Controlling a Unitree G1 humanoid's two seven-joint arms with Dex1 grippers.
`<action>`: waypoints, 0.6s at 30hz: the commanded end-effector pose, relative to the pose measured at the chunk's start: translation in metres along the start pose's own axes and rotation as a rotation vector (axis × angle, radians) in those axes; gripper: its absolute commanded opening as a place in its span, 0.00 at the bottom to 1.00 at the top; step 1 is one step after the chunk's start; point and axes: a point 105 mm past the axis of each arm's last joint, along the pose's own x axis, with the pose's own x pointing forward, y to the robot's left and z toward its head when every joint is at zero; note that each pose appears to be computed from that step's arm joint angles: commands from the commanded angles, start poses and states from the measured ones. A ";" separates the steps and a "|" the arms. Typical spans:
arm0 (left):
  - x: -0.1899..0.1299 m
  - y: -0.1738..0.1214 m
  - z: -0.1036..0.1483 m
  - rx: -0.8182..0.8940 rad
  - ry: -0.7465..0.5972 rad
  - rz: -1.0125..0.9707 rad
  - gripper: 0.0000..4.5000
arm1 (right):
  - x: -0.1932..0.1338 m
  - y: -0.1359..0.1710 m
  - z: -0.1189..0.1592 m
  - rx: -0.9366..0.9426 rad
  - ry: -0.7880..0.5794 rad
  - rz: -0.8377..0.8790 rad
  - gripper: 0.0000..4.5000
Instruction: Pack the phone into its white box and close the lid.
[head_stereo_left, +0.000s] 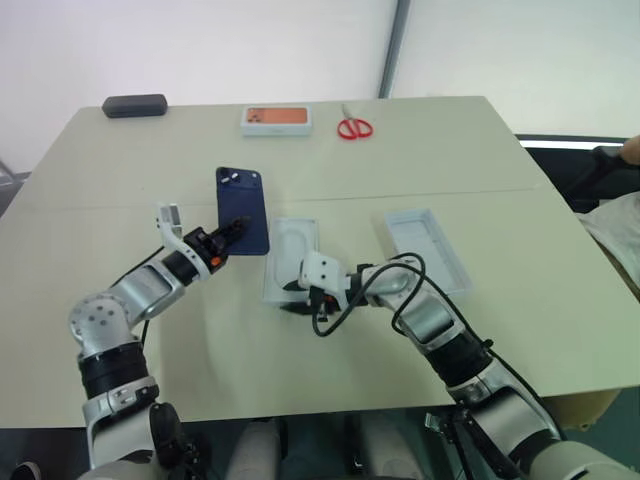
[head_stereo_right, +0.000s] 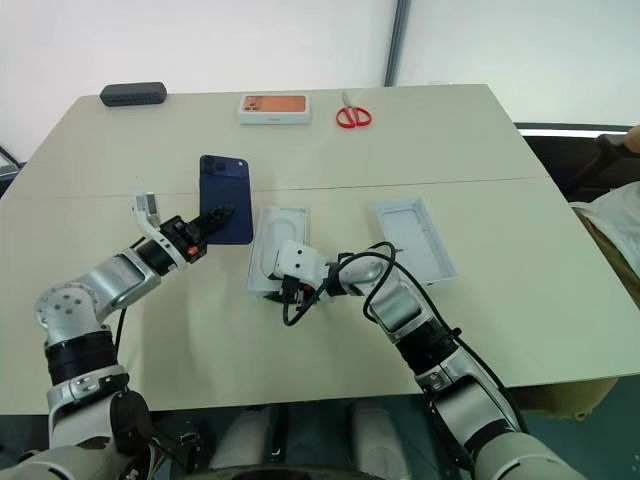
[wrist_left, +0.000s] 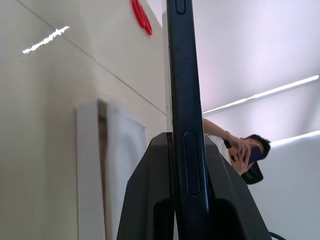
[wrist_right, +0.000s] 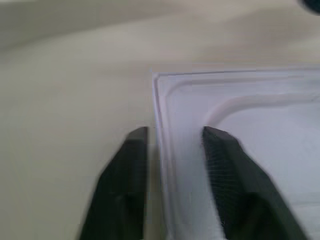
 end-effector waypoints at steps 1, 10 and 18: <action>0.002 -0.018 -0.005 0.038 0.011 -0.063 0.00 | -0.001 0.003 0.005 -0.017 -0.013 0.018 0.85; 0.001 -0.017 -0.012 0.028 0.036 -0.059 0.00 | -0.045 -0.017 0.031 -0.018 -0.069 -0.069 0.85; 0.014 -0.019 -0.031 -0.001 0.101 -0.078 0.00 | -0.087 -0.019 0.035 0.045 -0.120 -0.110 0.85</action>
